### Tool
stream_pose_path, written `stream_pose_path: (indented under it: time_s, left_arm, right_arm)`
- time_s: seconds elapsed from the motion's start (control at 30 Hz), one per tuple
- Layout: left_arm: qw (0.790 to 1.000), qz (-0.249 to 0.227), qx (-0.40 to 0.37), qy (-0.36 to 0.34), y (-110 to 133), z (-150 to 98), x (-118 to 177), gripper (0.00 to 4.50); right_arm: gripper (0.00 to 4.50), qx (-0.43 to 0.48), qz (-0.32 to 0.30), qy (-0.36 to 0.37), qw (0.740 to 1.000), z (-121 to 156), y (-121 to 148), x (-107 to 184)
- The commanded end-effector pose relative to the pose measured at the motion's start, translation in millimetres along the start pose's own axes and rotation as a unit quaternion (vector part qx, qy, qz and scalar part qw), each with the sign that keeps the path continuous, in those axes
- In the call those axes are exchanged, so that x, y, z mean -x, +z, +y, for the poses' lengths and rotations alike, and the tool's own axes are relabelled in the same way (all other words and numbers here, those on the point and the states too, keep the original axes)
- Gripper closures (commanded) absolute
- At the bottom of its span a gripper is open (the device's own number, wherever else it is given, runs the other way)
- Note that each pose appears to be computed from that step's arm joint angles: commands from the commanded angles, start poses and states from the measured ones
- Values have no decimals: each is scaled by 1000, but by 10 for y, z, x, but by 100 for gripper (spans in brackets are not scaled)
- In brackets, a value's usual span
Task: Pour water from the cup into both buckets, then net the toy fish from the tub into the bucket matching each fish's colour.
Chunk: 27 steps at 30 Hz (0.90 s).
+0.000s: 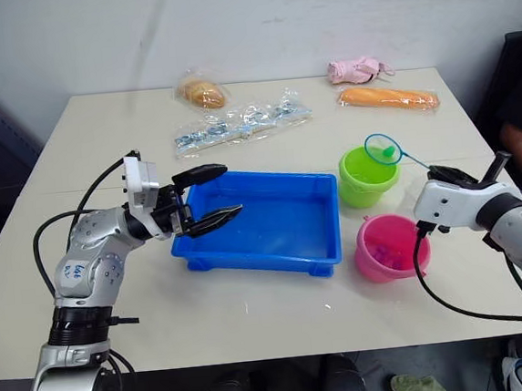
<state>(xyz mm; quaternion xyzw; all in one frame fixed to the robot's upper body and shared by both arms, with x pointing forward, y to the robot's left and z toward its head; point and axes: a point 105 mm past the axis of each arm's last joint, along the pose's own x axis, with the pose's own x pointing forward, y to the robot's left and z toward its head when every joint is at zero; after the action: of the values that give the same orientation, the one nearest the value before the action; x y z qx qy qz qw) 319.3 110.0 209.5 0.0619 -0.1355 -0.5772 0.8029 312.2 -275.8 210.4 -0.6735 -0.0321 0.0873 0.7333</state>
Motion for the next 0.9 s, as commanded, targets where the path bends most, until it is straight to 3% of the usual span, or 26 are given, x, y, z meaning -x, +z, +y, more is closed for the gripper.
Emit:
stream_pose_path:
  time_s: [0.03, 0.23, 0.4, 0.53, 0.67, 0.9]
  left_arm:
    - [1000, 5, -16, 2, 26, 18, 100, 3]
    - [1000, 2, -17, 4, 5, 22, 121, 3]
    - [1000, -1, -14, 0, -18, 10, 110, 3]
    - [1000, -11, -16, -4, -9, 9, 88, 3]
    - [1000, -10, -7, -7, -44, -23, 89, 3]
    - [1000, -15, -5, -10, -60, -37, 68, 3]
  right_arm:
    - [450, 21, 4, -11, 1000, -107, 3, 13]
    - [450, 29, -5, -7, 1000, -106, 34, -6]
    - [450, 72, -9, 11, 997, 81, 75, 15]
    - [450, 82, -3, -27, 996, -23, 67, 26]
    - [450, 92, -35, -47, 994, -28, 172, 78]
    - [450, 83, -11, -35, 996, 84, 48, 116]
